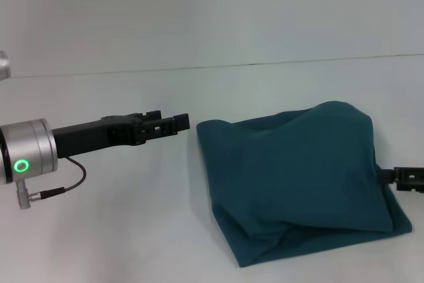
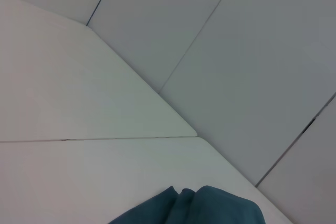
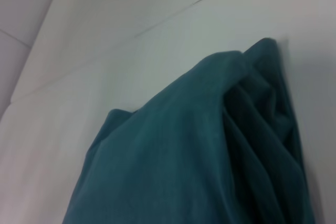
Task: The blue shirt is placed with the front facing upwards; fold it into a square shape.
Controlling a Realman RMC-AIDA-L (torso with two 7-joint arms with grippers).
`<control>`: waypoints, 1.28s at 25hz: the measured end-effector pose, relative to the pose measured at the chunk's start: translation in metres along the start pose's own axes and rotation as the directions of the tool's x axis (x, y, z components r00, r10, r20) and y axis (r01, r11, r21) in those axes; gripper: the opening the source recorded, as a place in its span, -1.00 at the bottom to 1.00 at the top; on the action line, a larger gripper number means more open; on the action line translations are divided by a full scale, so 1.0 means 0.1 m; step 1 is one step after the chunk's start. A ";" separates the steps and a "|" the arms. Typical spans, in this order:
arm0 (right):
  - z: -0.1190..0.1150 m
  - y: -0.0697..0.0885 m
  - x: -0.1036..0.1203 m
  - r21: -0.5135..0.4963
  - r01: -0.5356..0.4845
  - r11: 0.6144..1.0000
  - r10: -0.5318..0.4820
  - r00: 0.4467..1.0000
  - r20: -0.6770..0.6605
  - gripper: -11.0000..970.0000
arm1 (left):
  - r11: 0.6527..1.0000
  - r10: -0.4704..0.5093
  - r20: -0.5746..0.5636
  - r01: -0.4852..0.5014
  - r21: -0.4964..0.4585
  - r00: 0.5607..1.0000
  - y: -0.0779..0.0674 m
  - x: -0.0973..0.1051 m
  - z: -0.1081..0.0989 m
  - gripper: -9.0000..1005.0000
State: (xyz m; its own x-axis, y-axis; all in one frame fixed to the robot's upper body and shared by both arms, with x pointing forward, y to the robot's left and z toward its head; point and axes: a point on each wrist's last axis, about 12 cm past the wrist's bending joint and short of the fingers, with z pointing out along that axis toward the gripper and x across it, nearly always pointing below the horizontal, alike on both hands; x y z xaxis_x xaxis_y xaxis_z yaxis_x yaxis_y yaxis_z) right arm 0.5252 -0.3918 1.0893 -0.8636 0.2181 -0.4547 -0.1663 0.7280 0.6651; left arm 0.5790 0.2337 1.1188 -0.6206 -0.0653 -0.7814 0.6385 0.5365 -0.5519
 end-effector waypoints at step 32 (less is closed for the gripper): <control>0.33 0.04 0.01 0.049 0.006 0.999 -0.004 0.999 -0.051 0.60 | 0.999 0.048 -0.067 -0.047 0.017 0.997 -0.01 0.10 -0.03 0.77</control>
State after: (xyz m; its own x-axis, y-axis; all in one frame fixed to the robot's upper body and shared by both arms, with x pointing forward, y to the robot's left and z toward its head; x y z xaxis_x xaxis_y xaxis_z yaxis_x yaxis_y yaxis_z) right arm 0.5400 -0.3672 1.0716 -0.8863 0.1815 -0.4262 -0.1483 0.7604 0.6323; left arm 0.5713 0.2346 1.1125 -0.6185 0.0172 -0.7856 0.6746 0.5242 -0.5197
